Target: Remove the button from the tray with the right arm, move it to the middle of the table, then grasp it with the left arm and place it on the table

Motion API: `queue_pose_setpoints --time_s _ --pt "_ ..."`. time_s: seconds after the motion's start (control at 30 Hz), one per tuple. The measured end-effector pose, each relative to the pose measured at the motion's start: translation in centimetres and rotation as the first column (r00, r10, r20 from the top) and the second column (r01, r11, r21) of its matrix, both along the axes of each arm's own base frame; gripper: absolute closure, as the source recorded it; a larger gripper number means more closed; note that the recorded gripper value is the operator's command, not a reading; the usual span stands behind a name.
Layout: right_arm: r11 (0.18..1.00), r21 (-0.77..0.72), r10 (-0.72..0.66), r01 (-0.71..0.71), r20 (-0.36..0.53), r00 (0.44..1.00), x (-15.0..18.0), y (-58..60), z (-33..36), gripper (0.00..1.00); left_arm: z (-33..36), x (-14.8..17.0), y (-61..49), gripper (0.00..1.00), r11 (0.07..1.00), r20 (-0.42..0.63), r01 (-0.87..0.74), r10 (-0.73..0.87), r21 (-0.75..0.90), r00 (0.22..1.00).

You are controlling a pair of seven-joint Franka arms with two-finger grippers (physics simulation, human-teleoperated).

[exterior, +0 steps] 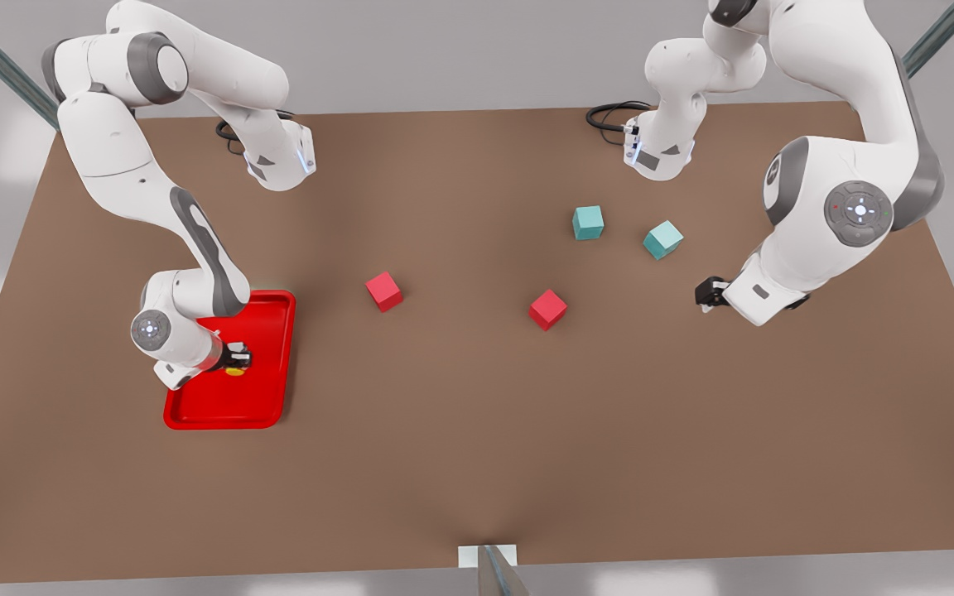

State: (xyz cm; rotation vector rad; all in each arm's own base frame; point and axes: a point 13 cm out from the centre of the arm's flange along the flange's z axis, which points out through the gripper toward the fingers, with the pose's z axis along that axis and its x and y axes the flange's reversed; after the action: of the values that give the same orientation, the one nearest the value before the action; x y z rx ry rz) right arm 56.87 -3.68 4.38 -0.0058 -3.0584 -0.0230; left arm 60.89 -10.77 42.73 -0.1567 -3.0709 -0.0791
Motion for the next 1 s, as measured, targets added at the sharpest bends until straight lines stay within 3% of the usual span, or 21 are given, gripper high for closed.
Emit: queue_pose_setpoints --time_s 0.3,0.47,0.57,0.83,1.0 --pt "1.000 -0.007 0.019 -0.019 0.017 1.000 0.7 0.2 2.1 0.57 0.0 0.0 -0.1 0.00 1.000 -0.001 -0.001 0.001 0.000 1.000" --pt "0.997 -0.007 0.078 -0.078 0.077 0.994 3.6 4.1 8.8 0.57 0.0 -0.1 -0.1 0.00 1.000 -0.002 -0.002 0.002 0.001 1.000" --pt "0.990 0.026 0.133 -0.135 0.086 0.987 5.2 10.0 12.7 0.57 -0.1 -0.1 -0.1 0.00 1.000 -0.004 -0.002 0.002 0.001 1.000" --pt "0.945 0.114 0.296 -0.306 0.092 0.951 4.2 35.4 15.1 0.57 -0.6 -0.3 0.0 0.00 1.000 -0.014 -0.003 0.003 0.004 1.000" --pt "0.963 0.172 0.190 -0.206 0.104 0.976 3.8 50.0 14.3 0.57 -0.7 -0.4 0.0 0.00 1.000 -0.017 -0.003 0.004 0.004 1.000"
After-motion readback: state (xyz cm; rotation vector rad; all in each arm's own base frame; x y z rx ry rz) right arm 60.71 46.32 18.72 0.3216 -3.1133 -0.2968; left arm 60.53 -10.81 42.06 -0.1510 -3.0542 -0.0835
